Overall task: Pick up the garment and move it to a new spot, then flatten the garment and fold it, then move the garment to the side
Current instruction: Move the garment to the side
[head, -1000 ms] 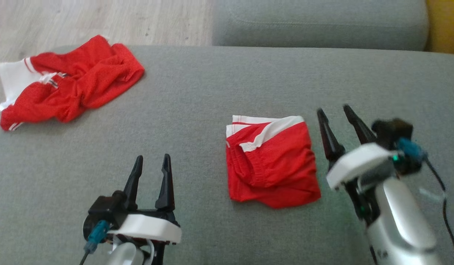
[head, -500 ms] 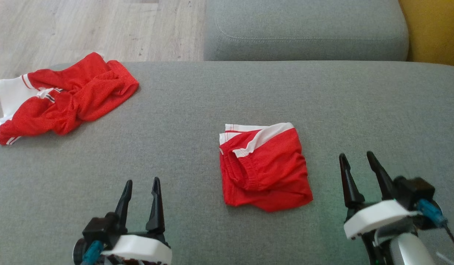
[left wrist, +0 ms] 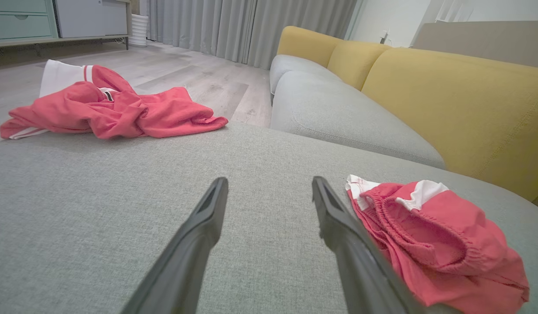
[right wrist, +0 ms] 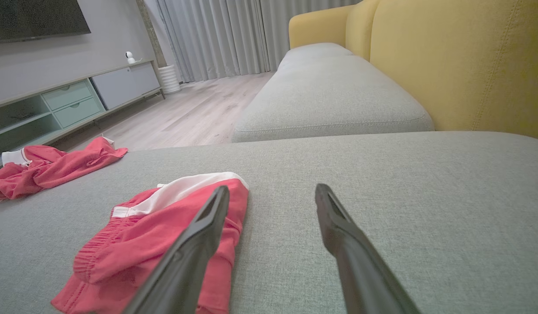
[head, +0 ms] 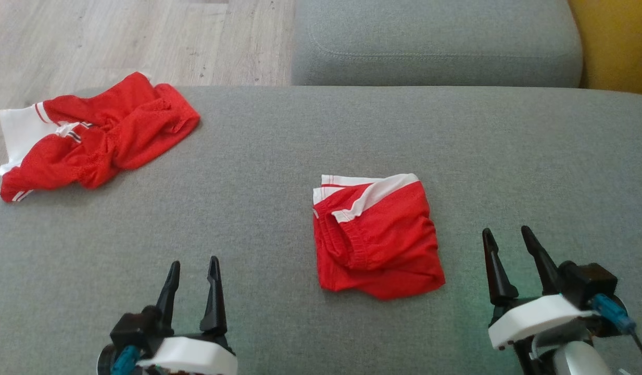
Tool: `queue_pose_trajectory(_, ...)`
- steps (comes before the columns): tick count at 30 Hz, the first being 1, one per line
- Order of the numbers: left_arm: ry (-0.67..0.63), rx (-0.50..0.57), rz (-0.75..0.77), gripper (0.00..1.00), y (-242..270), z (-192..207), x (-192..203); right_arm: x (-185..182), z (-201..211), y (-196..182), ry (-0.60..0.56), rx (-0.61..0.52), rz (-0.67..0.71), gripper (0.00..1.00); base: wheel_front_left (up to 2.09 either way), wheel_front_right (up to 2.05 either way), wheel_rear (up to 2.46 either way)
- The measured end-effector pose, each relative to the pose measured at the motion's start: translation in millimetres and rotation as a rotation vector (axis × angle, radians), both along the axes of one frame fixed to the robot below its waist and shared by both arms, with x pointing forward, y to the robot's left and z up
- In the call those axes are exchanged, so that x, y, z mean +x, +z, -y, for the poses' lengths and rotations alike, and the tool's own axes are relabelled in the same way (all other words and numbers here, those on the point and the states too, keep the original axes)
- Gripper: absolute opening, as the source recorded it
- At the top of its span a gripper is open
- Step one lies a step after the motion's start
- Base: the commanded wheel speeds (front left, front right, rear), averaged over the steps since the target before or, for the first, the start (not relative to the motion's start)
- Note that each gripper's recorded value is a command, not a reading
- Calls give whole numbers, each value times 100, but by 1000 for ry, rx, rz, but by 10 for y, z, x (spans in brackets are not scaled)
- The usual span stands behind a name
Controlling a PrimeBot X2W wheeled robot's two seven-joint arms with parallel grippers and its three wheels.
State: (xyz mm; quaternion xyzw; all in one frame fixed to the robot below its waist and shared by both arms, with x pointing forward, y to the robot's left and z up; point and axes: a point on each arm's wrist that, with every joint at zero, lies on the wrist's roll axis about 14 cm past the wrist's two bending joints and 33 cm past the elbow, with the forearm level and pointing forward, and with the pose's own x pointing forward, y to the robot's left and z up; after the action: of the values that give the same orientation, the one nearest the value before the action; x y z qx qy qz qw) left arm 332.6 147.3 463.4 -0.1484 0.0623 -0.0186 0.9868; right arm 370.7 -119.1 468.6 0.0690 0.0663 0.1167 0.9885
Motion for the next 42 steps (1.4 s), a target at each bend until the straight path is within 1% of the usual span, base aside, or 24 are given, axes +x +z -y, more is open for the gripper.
queue_pose_trajectory(7, 9, -1, -7, 100, -19, -25, -7, 18, -3, -24, 1, -2, -8, 100, 0, 0, 0)
queue_pose_trajectory(12, 20, 1, -16, 100, -42, -51, 4, 51, -2, -195, 14, -53, -93, 100, 0, 0, 0)
queue_pose_trajectory(15, 27, 0, -25, 100, -66, -68, 10, 187, -65, -211, 37, -75, -144, 100, 0, 0, 0)
queue_pose_trajectory(18, 38, 1, -39, 100, -106, -95, 17, 388, -164, -151, 67, -94, -173, 100, 0, 0, 0)
queue_pose_trajectory(20, 47, -1, -43, 100, -119, -113, 35, 491, -246, -167, 93, -109, -216, 100, 0, 0, 0)
queue_pose_trajectory(22, 56, -7, -42, 100, -116, -124, 71, 535, -343, -270, 128, -131, -288, 100, 0, 0, 0)
queue_pose_trajectory(25, 71, -17, -43, 100, -126, -136, 113, 565, -459, -433, 169, -147, -375, 100, 0, 0, 0)
queue_pose_trajectory(31, 102, -27, -66, 100, -211, -201, 130, 629, -583, -735, 208, -155, -515, 100, 0, 0, 0)
queue_pose_trajectory(32, 116, -32, -75, 100, -239, -221, 125, 618, -634, -835, 225, -155, -559, 100, 0, 0, 0)
queue_pose_trajectory(35, 128, -26, -88, 100, -285, -264, 116, 592, -697, -949, 248, -158, -608, 100, 0, 0, 0)
queue_pose_trajectory(36, 130, -23, -91, 100, -295, -273, 116, 607, -713, -949, 250, -147, -611, 91, 0, 0, 0)
queue_pose_trajectory(37, 133, -23, -93, 100, -302, -283, 121, 629, -726, -946, 252, -142, -611, 74, 0, 0, 0)
queue_pose_trajectory(38, 134, -21, -93, 100, -302, -285, 131, 649, -736, -940, 254, -141, -608, 44, 0, 0, 0)
queue_pose_trajectory(39, 131, -17, -90, 100, -296, -283, 146, 668, -741, -935, 253, -139, -602, 22, 0, 0, 0)
queue_pose_trajectory(40, 124, -18, -88, 100, -294, -269, 160, 682, -739, -934, 251, -138, -597, 15, 0, 0, 0)
queue_pose_trajectory(41, 117, -17, -87, 100, -297, -252, 169, 695, -733, -925, 248, -134, -586, 0, 0, 0, 0)
queue_pose_trajectory(42, 110, -13, -87, 100, -299, -232, 181, 699, -718, -922, 242, -131, -577, 0, 0, 0, 0)
